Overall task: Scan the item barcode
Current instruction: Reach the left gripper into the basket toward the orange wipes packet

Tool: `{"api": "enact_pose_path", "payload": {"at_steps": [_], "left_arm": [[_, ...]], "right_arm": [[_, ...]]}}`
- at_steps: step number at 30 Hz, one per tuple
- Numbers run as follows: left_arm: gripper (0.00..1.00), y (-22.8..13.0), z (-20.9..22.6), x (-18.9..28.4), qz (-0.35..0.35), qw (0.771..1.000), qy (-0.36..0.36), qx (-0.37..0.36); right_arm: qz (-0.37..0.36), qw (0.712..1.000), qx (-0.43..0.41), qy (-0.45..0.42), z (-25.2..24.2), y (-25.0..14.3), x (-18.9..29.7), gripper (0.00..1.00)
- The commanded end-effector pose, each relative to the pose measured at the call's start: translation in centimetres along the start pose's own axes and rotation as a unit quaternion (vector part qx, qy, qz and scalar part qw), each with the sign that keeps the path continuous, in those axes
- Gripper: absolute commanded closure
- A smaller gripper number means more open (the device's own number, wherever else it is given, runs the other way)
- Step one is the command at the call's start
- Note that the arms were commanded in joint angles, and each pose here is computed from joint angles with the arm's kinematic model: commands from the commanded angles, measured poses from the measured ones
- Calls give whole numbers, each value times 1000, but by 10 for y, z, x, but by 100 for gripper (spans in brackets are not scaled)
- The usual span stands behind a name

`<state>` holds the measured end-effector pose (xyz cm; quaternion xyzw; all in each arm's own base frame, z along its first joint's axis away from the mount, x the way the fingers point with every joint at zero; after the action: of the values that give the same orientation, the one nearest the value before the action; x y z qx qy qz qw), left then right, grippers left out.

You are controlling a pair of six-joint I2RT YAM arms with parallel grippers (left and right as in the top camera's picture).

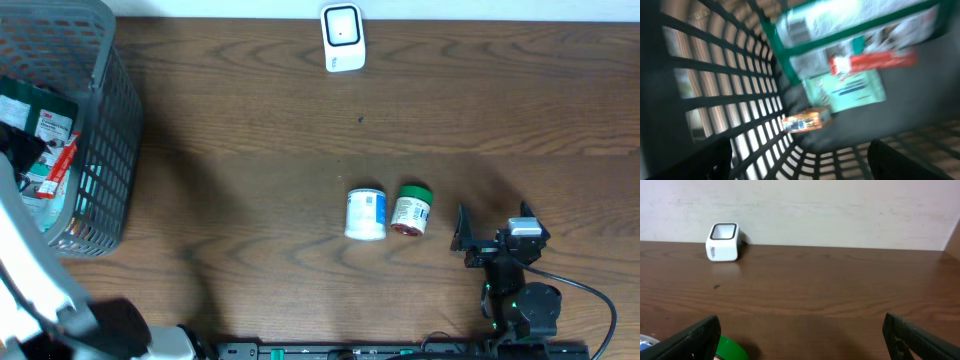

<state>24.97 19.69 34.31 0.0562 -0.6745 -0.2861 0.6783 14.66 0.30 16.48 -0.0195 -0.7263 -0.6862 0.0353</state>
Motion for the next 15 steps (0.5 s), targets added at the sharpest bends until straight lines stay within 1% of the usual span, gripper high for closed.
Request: {"api": "enact_pose_path", "payload": {"at_steps": [1,3,6,8,9,12,15], "left_arm": [[16,-3,-11,-50,80,995,37,-39],[16,-7,-19,-69,116,989,41,-76],[18,-13,-27,-89,163,977,28,-134],[18,-17,-30,-100,181,969,33,-163],[19,-19,-32,-109,196,961,35,-192],[22,-22,-34,-118,214,949,36,-227],[23,-23,-36,-124,222,944,36,-242]], "right_arm": [[3,1000,-2,-8,-1,-2,0,1],[3,1000,-2,-8,-1,-2,0,1],[3,1000,-2,-8,-1,-2,0,1],[3,1000,-2,-8,-1,-2,0,1],[3,1000,-2,-8,-1,-2,0,1],[3,1000,-2,-8,-1,-2,0,1],[3,1000,-2,-8,-1,-2,0,1]]}}
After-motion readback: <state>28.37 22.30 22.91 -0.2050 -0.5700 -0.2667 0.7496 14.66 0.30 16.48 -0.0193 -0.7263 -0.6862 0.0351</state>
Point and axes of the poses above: each gripper's point midway between its finger pads, its own x axis back along the fingers, its own z axis along the line the jaws close on, y = z × x, the point moved 10 cm from there along x, back along the fingers, and after that the axes turned 3 degrees about x, right-handed, at the moved point
